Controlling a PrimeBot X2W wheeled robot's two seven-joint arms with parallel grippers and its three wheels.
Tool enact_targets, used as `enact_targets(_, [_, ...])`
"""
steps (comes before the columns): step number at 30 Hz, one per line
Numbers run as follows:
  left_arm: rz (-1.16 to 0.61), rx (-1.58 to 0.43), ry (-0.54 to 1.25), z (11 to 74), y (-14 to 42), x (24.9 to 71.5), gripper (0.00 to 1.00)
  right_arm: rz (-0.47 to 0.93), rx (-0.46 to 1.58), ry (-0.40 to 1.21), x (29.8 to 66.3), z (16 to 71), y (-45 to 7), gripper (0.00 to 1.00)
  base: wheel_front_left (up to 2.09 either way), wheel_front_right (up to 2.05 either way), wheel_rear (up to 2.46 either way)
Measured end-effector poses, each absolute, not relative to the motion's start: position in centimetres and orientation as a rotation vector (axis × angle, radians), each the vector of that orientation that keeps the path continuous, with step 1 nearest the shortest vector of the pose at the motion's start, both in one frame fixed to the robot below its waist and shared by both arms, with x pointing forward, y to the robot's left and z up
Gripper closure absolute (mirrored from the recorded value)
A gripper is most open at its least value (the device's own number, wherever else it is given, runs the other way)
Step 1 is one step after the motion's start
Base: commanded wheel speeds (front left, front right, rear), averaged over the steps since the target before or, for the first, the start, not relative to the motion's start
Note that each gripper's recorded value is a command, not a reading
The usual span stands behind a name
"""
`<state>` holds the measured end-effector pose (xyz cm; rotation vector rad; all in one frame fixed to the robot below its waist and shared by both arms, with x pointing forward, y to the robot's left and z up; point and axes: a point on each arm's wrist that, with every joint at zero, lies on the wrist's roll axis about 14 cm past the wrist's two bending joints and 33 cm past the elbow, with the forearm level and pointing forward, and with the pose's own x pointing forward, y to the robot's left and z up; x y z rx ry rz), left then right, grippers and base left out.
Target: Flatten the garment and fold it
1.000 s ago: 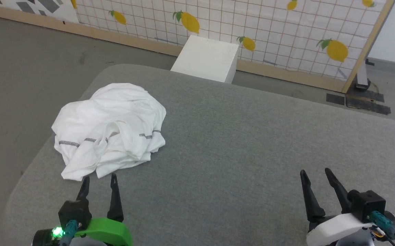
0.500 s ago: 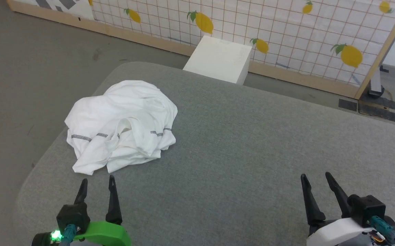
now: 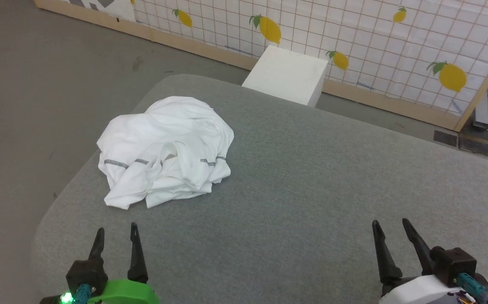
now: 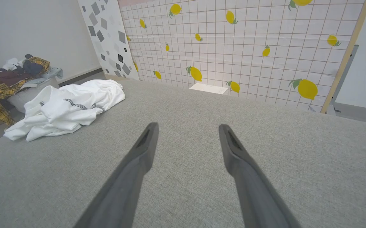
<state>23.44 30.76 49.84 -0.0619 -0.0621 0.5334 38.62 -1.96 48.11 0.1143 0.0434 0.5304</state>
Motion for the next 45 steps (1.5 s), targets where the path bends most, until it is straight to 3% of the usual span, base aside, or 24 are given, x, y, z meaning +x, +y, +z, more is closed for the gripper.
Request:
enact_targets(29, [0.555,-0.084,-0.046,49.1,31.2,22.5,0.00,0.553,0.116,0.030,38.5,48.2,-1.2,0.00,0.00,0.00,0.00])
enact_targets(36, [0.484,-0.146,-0.015,52.5,34.8,28.5,0.00,0.536,0.098,0.047,38.8,47.2,-1.9,0.00,0.00,0.00,0.00])
enact_targets(45, [0.363,-0.274,0.314,50.8,35.0,37.4,0.00,0.455,0.063,0.060,41.1,45.9,-4.4,0.00,0.00,0.00,0.00])
